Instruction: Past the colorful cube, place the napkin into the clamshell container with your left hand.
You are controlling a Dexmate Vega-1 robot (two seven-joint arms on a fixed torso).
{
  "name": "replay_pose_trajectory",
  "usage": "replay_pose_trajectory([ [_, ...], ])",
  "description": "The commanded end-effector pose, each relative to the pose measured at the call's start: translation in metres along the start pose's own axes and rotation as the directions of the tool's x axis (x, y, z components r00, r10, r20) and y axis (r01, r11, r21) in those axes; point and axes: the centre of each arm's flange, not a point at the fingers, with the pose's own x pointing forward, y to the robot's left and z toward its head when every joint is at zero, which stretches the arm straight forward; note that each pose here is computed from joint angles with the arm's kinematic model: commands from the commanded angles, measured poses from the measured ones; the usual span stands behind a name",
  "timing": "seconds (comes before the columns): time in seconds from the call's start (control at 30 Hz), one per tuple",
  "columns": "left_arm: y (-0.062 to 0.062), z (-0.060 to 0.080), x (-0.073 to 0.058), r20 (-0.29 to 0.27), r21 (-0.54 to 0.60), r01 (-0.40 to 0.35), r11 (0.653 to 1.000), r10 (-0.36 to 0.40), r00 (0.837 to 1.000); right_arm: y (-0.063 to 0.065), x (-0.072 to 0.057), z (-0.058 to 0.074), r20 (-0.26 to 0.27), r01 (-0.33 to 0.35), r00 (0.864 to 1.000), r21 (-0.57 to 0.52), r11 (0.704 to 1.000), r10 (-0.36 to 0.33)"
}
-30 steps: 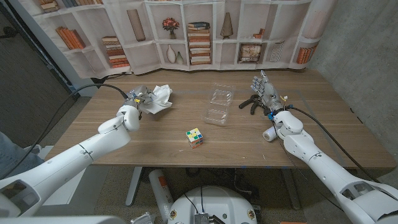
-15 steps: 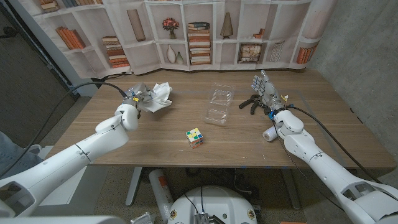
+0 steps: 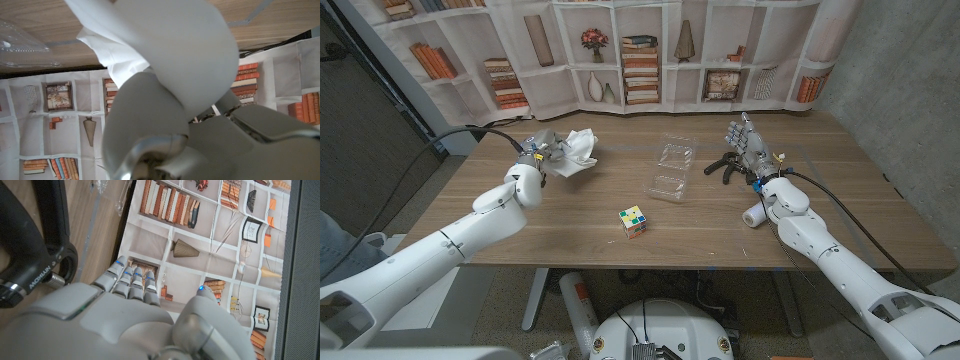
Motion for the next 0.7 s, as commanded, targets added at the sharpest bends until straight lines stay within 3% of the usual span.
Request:
replay_pose_trajectory([
  [0.03, 0.010, 0.005, 0.001, 0.010, 0.003, -0.024, 1.000, 0.024, 1.000, -0.002, 0.002, -0.001, 0.001, 0.000, 1.000, 0.004, 1.000, 0.000],
  [0.7, 0.025, 0.011, -0.004, 0.036, 0.016, -0.060, 0.998, 0.060, 0.998, -0.001, 0.005, -0.003, 0.003, -0.001, 1.000, 0.011, 1.000, 0.001],
])
